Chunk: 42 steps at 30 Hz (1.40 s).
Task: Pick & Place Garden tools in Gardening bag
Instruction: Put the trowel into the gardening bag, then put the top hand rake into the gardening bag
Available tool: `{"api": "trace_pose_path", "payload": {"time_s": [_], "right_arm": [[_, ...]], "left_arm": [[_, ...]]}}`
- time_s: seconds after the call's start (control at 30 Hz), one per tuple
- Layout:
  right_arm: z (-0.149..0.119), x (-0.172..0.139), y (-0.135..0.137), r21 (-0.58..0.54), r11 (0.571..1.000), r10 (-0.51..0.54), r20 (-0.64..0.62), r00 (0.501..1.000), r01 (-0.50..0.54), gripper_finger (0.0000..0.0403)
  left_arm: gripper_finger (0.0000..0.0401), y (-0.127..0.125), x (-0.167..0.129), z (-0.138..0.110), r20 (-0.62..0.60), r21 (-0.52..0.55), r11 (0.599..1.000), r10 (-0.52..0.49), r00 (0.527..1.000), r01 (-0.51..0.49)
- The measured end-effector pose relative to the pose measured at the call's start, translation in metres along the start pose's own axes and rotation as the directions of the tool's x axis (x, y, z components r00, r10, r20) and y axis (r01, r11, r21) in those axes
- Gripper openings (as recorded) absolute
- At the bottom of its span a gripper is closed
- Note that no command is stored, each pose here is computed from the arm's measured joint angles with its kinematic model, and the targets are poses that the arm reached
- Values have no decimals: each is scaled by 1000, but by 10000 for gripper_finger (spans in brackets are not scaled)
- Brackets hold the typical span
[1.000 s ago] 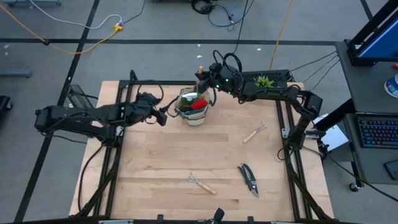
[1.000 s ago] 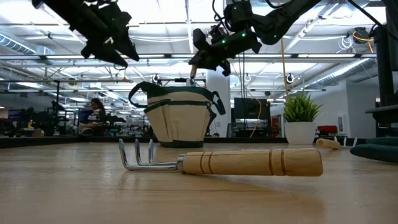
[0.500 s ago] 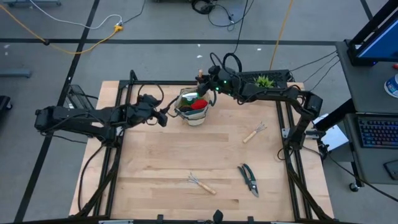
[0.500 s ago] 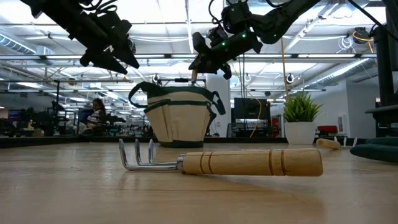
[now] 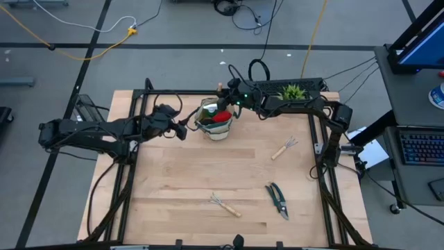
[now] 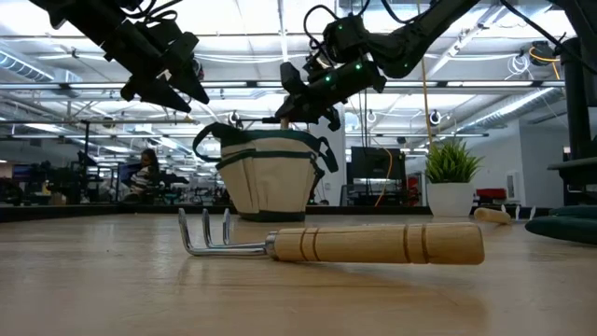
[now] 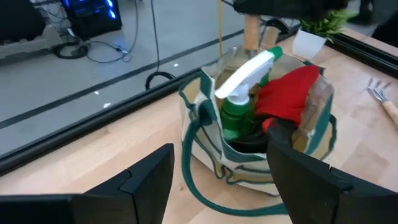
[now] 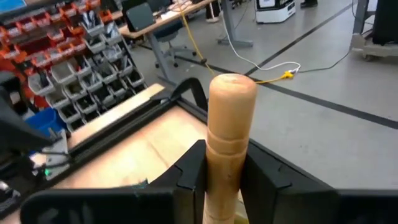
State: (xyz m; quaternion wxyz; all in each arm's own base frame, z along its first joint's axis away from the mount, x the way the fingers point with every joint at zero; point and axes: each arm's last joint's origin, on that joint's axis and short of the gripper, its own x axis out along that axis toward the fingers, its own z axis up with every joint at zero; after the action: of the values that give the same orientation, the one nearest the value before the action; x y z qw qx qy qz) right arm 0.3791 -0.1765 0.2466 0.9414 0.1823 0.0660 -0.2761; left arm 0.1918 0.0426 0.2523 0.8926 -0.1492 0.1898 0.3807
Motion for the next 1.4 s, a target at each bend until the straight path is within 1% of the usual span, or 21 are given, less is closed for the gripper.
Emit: {"api": "trace_pose_path", "payload": {"time_s": [0.13, 0.33, 0.57, 0.67, 0.77, 1.07, 1.17, 1.33, 1.4], "right_arm": [[0, 0, 0, 15, 1000, 0, 4, 1000, 0, 72], [-1, 0, 3, 13, 1000, 7, 0, 1000, -7, 65], [-3, 0, 4, 13, 1000, 10, -14, 1000, -10, 90], [-3, 0, 4, 26, 1000, 11, -21, 1000, -10, 93], [-3, -1, 5, 34, 999, 34, -27, 999, -33, 94], [-3, -1, 5, 34, 999, 34, -27, 999, -33, 98], [-3, -1, 5, 34, 999, 35, -26, 999, -34, 113], [-3, -1, 6, 35, 998, 56, -33, 998, -55, 154], [-2, -1, 6, 36, 997, 63, -15, 998, -62, 168]], "left_arm": [[264, -1, 0, 0, -9, 0, 1000, -18, 1000, 18], [264, -1, 0, 0, -11, 8, 1000, -20, 1000, 20], [264, -1, 0, 0, -11, 8, 1000, -20, 1000, 20], [264, -1, 0, 0, -11, 8, 1000, -20, 1000, 20], [264, -1, 0, 0, -11, 8, 1000, -21, 1000, 21], [264, -1, 0, -1, -28, 10, 999, -52, 998, 52], [264, -1, 0, -1, -28, 11, 999, -52, 998, 52], [264, -2, 0, -1, -34, 28, 998, -62, 998, 63], [264, -2, 0, -1, -38, 32, 997, -71, 997, 72]]}}
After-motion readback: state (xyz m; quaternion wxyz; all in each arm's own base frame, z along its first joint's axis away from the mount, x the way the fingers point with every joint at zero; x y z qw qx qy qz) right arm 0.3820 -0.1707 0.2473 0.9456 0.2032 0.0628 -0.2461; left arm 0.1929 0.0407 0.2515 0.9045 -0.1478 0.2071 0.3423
